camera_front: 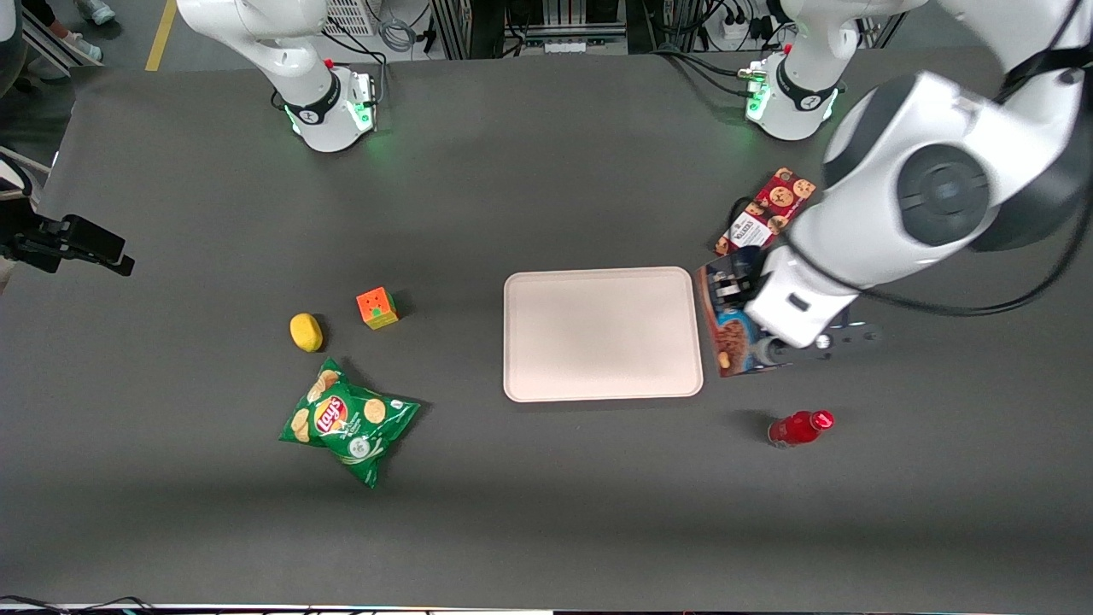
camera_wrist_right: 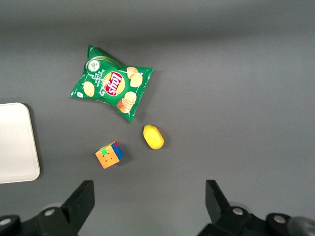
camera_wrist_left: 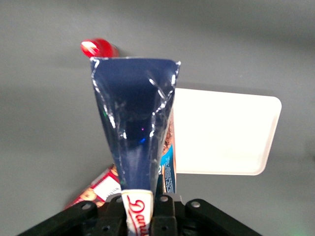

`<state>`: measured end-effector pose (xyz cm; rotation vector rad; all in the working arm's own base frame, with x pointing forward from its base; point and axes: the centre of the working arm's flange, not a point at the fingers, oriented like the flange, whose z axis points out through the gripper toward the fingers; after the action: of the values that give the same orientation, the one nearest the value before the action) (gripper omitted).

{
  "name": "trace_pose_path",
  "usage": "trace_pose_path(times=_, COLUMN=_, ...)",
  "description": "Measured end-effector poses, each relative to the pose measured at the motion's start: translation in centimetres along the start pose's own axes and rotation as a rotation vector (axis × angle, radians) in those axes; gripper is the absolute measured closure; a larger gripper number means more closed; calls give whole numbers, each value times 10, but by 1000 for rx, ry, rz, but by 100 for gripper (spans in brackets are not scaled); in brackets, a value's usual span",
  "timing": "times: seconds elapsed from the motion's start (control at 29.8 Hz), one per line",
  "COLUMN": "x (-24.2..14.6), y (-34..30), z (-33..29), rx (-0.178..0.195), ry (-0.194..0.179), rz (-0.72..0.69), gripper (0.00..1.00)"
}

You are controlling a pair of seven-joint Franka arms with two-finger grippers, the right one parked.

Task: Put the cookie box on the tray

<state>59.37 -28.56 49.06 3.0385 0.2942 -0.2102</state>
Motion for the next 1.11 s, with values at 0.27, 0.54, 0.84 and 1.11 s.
trace_pose_path(times=0.27, x=-40, y=24, z=64, rx=33, ry=59, rz=73, gripper=85)
trace_pose_path(times=0.54, x=-81, y=34, z=102, rx=131, ry=111, rz=185, gripper=85)
trace_pose_path(times=0.84, x=-85, y=24, z=143, rx=127, ry=121, rz=210, gripper=85)
trace_pose_path(times=1.11, x=-71, y=11, z=169, rx=135, ry=125, rz=217, gripper=85)
